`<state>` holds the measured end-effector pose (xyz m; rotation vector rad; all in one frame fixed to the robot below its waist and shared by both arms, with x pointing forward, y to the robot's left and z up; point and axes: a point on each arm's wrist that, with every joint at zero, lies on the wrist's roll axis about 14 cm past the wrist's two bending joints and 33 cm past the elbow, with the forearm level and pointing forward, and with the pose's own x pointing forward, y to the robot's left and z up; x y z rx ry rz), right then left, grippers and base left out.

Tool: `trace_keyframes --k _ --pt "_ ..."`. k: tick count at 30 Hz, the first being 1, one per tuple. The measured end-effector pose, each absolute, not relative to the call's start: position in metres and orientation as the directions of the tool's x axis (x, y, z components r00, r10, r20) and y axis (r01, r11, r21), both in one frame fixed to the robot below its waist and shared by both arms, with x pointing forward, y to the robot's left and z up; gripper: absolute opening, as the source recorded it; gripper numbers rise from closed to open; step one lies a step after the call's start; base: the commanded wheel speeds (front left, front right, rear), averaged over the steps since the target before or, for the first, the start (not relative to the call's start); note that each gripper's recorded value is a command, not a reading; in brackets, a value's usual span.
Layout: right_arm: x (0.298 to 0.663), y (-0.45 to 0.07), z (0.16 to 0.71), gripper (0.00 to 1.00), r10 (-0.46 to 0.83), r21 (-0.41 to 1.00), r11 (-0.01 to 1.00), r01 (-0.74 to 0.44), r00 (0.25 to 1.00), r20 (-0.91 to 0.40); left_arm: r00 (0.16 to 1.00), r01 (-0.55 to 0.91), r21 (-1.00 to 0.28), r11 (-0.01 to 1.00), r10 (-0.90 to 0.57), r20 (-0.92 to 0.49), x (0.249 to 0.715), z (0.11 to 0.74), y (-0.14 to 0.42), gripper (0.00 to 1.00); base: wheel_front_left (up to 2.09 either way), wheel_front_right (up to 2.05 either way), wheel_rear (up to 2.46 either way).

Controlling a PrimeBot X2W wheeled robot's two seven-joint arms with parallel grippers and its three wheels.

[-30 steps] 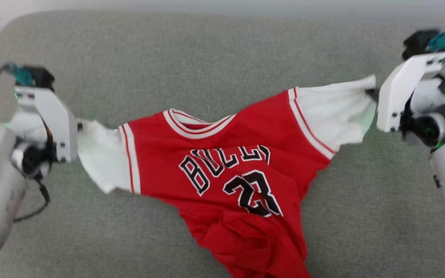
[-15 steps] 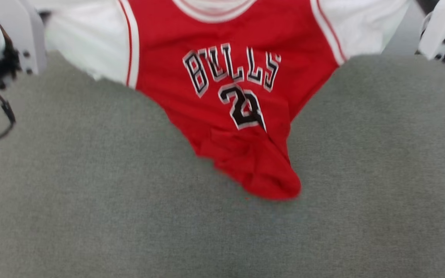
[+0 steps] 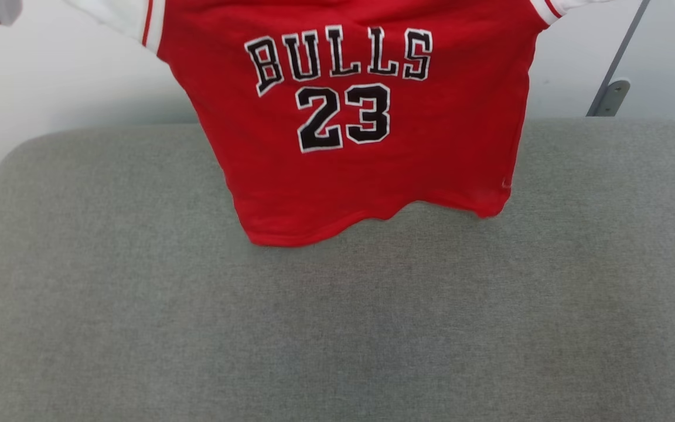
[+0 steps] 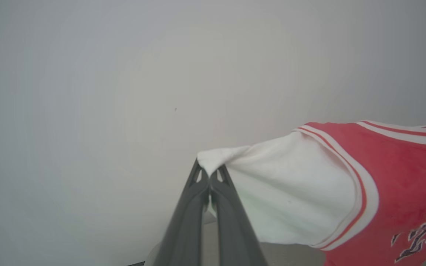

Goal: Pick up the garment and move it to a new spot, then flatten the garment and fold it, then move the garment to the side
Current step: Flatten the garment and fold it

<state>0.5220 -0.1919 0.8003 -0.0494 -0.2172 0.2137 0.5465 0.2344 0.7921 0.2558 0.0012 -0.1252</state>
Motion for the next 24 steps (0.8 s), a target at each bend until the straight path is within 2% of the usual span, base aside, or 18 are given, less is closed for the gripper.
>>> trace_keyframes --k 6,10,19,24 --pt "0.518 -0.199 0.809 0.00 0.199 -0.068 0.980 -0.189 0.953 0.228 0.989 0.134 0.253 0.958 -0.144 0.022 0.548 0.806 0.226 0.00 0.00 0.00 0.00" --pt "0.529 -0.200 0.800 0.00 0.191 -0.072 0.981 -0.180 0.958 0.213 0.988 0.142 0.249 0.958 -0.153 0.025 0.558 0.803 0.221 0.00 0.00 0.00 0.00" --pt "0.577 -0.200 0.782 0.00 0.165 -0.125 0.982 -0.140 0.960 0.228 0.984 0.162 0.230 0.960 -0.176 0.039 0.606 0.784 0.205 0.00 0.00 0.00 0.00" --pt "0.608 -0.203 0.791 0.00 0.148 -0.201 0.976 -0.079 0.923 0.355 0.970 0.149 0.241 0.959 -0.190 0.154 0.640 0.794 0.189 0.00 0.00 0.00 0.00"
